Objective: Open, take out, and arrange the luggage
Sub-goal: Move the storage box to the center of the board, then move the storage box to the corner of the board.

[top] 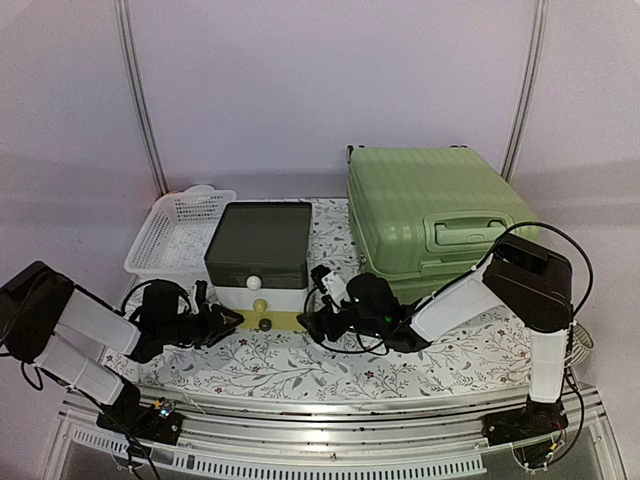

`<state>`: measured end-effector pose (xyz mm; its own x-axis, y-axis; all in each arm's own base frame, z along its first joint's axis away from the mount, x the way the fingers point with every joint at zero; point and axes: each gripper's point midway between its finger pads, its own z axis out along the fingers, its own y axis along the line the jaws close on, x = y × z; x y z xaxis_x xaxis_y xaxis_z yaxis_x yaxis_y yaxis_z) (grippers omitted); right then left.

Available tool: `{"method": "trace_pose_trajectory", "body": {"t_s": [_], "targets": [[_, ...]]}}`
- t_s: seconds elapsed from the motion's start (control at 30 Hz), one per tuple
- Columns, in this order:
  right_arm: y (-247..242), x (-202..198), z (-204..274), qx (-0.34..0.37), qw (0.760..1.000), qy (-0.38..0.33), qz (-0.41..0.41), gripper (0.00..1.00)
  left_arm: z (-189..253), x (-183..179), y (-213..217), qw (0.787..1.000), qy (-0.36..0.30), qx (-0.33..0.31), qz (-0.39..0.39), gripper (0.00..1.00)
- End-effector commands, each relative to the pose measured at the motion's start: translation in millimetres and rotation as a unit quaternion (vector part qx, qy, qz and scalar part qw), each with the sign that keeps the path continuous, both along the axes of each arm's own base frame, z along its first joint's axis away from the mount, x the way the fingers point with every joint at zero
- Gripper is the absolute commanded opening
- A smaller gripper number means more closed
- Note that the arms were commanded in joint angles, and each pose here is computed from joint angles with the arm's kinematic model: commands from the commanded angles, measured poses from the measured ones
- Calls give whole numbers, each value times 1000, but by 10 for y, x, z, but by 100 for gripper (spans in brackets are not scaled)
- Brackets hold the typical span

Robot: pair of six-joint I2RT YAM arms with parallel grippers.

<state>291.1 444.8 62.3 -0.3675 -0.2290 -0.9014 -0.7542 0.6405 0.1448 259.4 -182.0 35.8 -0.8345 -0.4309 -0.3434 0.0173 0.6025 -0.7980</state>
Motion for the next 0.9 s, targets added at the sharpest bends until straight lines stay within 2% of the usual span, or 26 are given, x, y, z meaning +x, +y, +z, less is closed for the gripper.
{"method": "trace_pose_trajectory", "body": {"t_s": [0.0,0.13,0.33,0.4,0.47,0.5,0.57,0.67,0.73,0.87], "targets": [[-64,2,270,22,999,-21,-10,87,153,4,-46,999,-44,4,-8,52],[-62,-188,312,10,999,-37,7,91,167,-125,-44,998,-48,32,-9,58],[-157,-444,451,19,999,-38,27,91,242,-321,-42,996,-67,57,-1,62],[-200,-520,499,26,998,-33,37,91,233,-395,-38,996,-68,49,4,61],[-235,-598,536,31,998,-27,51,89,220,-457,-51,997,-72,42,5,55],[-254,-634,549,32,998,-25,57,87,230,-475,-74,996,-76,38,3,50],[-285,-704,576,34,997,-17,68,71,261,-513,-161,996,-85,31,-11,40],[-352,-795,611,32,996,-10,82,51,343,-554,-337,994,-103,25,-32,35],[-412,-838,648,28,996,-9,86,45,404,-579,-432,992,-117,24,-33,32],[-594,-941,619,15,996,-2,88,44,466,-618,-516,991,-134,24,-17,32]]}}
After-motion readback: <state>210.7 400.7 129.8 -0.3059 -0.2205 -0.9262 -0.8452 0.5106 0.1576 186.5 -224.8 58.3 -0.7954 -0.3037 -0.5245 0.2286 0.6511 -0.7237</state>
